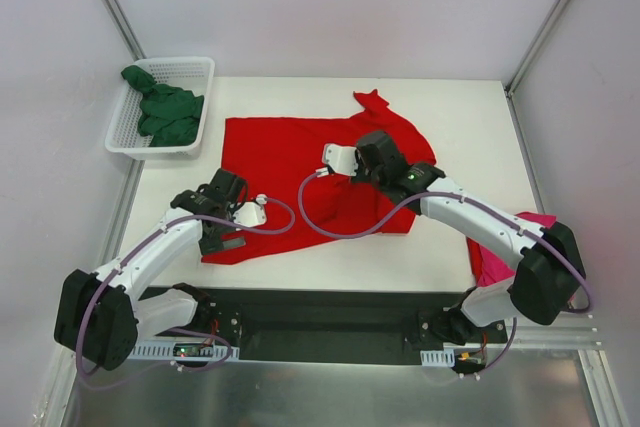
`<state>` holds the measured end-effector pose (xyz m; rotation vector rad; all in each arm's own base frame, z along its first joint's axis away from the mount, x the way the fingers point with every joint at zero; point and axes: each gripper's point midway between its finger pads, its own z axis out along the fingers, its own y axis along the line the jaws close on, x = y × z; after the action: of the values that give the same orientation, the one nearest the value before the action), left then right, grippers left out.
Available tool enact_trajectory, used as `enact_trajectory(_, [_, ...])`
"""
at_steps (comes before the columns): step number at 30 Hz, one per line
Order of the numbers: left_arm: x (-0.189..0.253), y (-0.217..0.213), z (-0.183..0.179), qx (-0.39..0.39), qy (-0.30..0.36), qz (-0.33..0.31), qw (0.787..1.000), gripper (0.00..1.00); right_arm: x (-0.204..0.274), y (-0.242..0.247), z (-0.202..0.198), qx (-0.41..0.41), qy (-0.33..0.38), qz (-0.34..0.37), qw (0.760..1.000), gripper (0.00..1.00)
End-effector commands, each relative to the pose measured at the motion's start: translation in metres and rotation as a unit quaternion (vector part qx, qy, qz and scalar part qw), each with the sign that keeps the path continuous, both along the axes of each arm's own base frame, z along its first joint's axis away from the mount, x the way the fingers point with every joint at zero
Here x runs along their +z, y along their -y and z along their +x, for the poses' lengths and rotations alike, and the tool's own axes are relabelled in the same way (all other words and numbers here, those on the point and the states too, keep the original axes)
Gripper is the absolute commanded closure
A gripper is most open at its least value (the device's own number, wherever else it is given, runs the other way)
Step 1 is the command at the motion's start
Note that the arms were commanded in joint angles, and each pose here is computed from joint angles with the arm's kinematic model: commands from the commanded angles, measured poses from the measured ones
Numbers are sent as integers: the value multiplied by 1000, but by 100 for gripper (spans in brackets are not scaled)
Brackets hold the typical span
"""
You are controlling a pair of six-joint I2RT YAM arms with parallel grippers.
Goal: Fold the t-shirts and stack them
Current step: Fold the flattened tshirt in 1/3 of the way
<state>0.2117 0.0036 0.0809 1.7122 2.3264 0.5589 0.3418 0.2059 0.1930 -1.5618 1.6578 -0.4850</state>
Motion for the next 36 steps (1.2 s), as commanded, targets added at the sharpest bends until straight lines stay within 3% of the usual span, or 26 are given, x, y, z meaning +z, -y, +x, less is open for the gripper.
enact_trajectory(1, [6,-2,2,12,4,1,1000,1,17,-5,6,-6,13,24,1000,99])
enact_trajectory(5, [8,0,-5,20,-9,-9,1000,1,17,-5,6,-7,10,24,1000,99])
enact_trajectory(10, [8,15,-45,35,-90,-42,994,1,15,-8,6,-5,4,24,1000,99])
enact_trajectory(19, [-10,20,-94,38,-154,-47,986,14,9,-8,3,-7,-15,21,1000,99])
enact_trajectory(27, [-25,24,-107,12,-182,-60,981,24,3,-7,0,-6,-25,11,1000,99])
enact_trajectory(36, [-28,37,-104,-19,-219,-73,973,25,-2,-7,-3,-12,-33,7,999,99])
